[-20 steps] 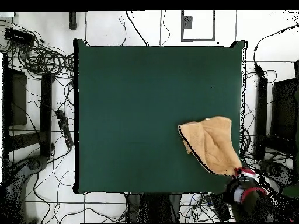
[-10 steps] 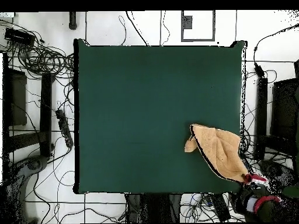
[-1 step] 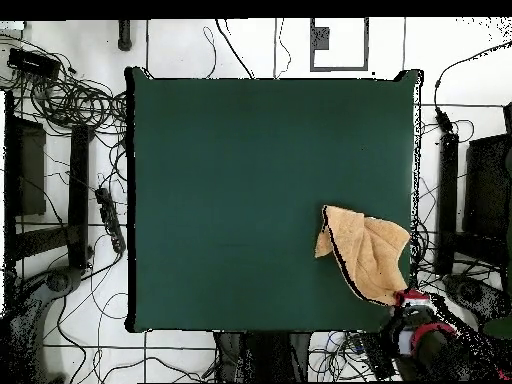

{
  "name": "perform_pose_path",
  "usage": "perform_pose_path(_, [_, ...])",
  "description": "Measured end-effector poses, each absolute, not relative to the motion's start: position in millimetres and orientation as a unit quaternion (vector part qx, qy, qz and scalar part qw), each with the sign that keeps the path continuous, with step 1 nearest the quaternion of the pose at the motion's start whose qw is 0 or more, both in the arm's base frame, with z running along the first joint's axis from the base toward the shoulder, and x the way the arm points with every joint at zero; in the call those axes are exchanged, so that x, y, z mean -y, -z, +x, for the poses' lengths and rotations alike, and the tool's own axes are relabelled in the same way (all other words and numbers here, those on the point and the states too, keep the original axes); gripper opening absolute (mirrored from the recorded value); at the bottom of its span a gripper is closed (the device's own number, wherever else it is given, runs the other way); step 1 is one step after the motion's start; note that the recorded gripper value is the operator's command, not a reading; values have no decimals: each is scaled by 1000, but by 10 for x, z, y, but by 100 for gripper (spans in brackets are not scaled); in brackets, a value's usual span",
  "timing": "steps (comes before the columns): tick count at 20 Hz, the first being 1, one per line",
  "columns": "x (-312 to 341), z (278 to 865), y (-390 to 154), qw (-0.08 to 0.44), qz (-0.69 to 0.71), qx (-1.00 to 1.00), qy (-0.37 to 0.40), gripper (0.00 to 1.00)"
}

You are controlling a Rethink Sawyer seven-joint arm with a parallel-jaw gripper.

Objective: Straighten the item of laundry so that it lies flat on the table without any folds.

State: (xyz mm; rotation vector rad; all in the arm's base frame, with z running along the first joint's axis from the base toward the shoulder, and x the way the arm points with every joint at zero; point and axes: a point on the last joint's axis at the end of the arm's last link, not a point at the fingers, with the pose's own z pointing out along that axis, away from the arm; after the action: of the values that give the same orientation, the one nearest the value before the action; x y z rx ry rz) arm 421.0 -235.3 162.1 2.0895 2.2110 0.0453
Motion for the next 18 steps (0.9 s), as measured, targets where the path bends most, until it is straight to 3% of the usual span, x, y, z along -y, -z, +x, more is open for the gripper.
perform_pose_path(13, [653,4622,-847,48,582,-811,-26,0])
perform_pose_path(18, [339,4604,-539,37,590,-806,-28,0])
